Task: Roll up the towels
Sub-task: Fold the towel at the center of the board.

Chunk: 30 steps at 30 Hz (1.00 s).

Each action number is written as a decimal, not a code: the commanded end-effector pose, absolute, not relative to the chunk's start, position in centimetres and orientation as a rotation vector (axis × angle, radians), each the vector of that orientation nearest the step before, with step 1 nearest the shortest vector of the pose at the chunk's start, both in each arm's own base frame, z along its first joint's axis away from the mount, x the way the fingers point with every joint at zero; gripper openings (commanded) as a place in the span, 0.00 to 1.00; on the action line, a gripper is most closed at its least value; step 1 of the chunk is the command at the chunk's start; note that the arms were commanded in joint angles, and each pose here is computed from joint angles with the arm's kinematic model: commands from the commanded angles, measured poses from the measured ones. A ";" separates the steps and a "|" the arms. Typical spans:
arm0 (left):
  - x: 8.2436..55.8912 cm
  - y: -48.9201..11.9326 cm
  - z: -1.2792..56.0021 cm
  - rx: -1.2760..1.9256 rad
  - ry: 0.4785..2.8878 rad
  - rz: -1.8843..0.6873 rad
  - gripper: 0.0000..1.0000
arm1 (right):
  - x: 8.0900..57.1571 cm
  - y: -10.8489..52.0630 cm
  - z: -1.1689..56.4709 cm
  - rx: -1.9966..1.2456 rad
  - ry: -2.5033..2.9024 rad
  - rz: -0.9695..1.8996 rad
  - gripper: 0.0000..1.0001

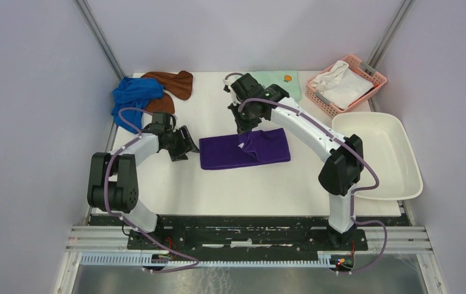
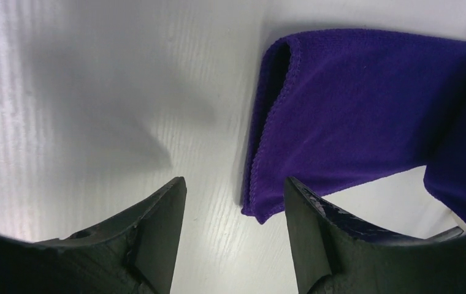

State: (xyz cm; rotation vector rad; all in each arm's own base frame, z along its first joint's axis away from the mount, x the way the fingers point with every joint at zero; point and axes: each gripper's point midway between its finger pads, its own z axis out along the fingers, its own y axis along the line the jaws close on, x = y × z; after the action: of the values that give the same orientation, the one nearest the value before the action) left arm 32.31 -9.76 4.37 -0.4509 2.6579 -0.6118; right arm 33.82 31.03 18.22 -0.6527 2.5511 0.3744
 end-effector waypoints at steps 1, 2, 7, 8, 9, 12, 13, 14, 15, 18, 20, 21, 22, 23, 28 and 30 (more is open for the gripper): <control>34.0 -11.4 5.0 -0.467 2.613 -0.695 0.66 | 34.2 33.5 20.2 -0.638 2.492 0.436 0.01; 33.9 -11.5 4.6 -0.467 2.621 -0.693 0.65 | 34.2 33.9 20.0 -0.640 2.492 0.437 0.01; 33.6 -12.0 3.7 -0.465 2.646 -0.695 0.59 | 34.5 35.5 19.5 -0.633 2.479 0.444 0.02; 33.6 -12.1 3.6 -0.463 2.650 -0.694 0.58 | 34.5 35.8 19.2 -0.632 2.482 0.441 0.03; 33.6 -12.2 3.5 -0.462 2.654 -0.693 0.56 | 34.6 36.1 19.0 -0.635 2.482 0.444 0.03; 33.4 -12.3 3.1 -0.460 2.665 -0.684 0.50 | 34.8 37.2 17.9 -0.655 2.485 0.461 0.03; 33.4 -12.2 3.0 -0.461 2.668 -0.678 0.48 | 34.7 37.6 17.4 -0.669 2.491 0.474 0.04; 33.4 -12.2 3.0 -0.461 2.667 -0.673 0.46 | 34.7 38.1 17.1 -0.679 2.488 0.488 0.04; 33.4 -12.2 2.9 -0.462 2.668 -0.671 0.45 | 34.7 38.5 16.8 -0.685 2.486 0.500 0.04; 33.3 -12.3 2.7 -0.456 2.677 -0.670 0.41 | 34.6 39.5 16.0 -0.700 2.477 0.525 0.04; 33.2 -12.4 2.6 -0.452 2.681 -0.669 0.38 | 34.5 39.8 15.7 -0.706 2.477 0.533 0.04; 33.1 -12.5 2.5 -0.452 2.685 -0.667 0.36 | 34.5 39.9 15.7 -0.708 2.473 0.537 0.04; 33.1 -12.5 2.5 -0.451 2.686 -0.665 0.35 | 34.5 39.9 15.9 -0.708 2.468 0.540 0.04; 33.1 -12.6 2.6 -0.445 2.685 -0.666 0.34 | 34.5 39.9 16.0 -0.706 2.461 0.537 0.04; 33.1 -12.7 2.5 -0.439 2.689 -0.659 0.29 | 34.5 39.4 17.7 -0.699 2.418 0.524 0.04; 33.1 -12.7 2.5 -0.434 2.689 -0.658 0.28 | 34.4 39.5 18.2 -0.704 2.405 0.531 0.05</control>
State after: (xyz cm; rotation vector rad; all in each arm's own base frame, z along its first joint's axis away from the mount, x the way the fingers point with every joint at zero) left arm 31.95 -12.31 2.09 -0.4036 2.7194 -0.6510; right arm 33.98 38.81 13.91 -0.7261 2.5279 0.4737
